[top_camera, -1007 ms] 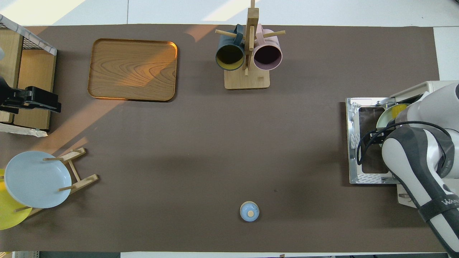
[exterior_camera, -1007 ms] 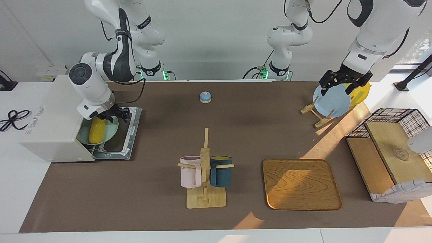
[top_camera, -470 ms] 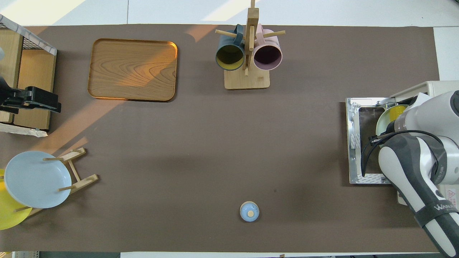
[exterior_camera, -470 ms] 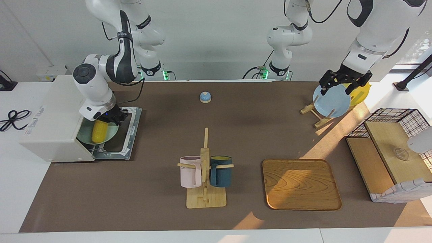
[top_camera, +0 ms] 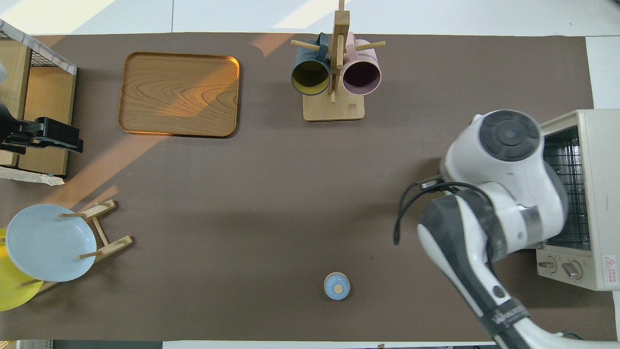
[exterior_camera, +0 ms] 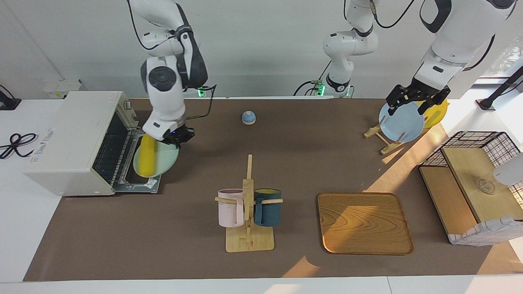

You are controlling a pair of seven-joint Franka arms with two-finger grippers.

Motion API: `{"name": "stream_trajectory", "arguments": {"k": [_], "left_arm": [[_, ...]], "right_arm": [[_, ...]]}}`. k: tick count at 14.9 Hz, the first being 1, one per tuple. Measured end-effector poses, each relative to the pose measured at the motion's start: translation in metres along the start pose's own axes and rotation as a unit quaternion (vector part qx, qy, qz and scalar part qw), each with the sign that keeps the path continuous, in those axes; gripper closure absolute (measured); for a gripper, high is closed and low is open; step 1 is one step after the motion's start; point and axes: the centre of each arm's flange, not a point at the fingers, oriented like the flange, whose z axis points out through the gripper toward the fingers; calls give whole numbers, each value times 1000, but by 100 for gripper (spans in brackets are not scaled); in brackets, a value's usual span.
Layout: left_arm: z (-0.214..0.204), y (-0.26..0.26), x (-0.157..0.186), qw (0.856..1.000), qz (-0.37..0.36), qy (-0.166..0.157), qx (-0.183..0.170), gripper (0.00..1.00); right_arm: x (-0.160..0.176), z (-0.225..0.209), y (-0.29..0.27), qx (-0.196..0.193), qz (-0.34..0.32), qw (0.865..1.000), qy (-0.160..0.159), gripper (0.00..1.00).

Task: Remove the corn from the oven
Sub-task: 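Carry the corn out toward the pale green plate with the right gripper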

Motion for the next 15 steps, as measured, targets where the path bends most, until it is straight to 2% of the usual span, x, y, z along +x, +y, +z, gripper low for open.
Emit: {"name": "stream_trajectory", "arguments": {"k": [5,8,11,14,15], "left_arm": [[1,1,0,1000,1,-2,0,0],[0,2,1,1000,1,7,0,0],[5,8,4,1000,6,14,-8,0],[15,28,-2,1000,23,9,-11,0],[17,38,-6,999,31,8,-10,0]], "right_arm": [[23,-10,-135,-20,62,998,-10,97],[39,10,-217,-25,103,994,-6,97],[45,41,-255,13,123,992,7,97],[42,49,-265,22,127,992,11,97],[42,45,-265,25,130,991,14,92]]}}
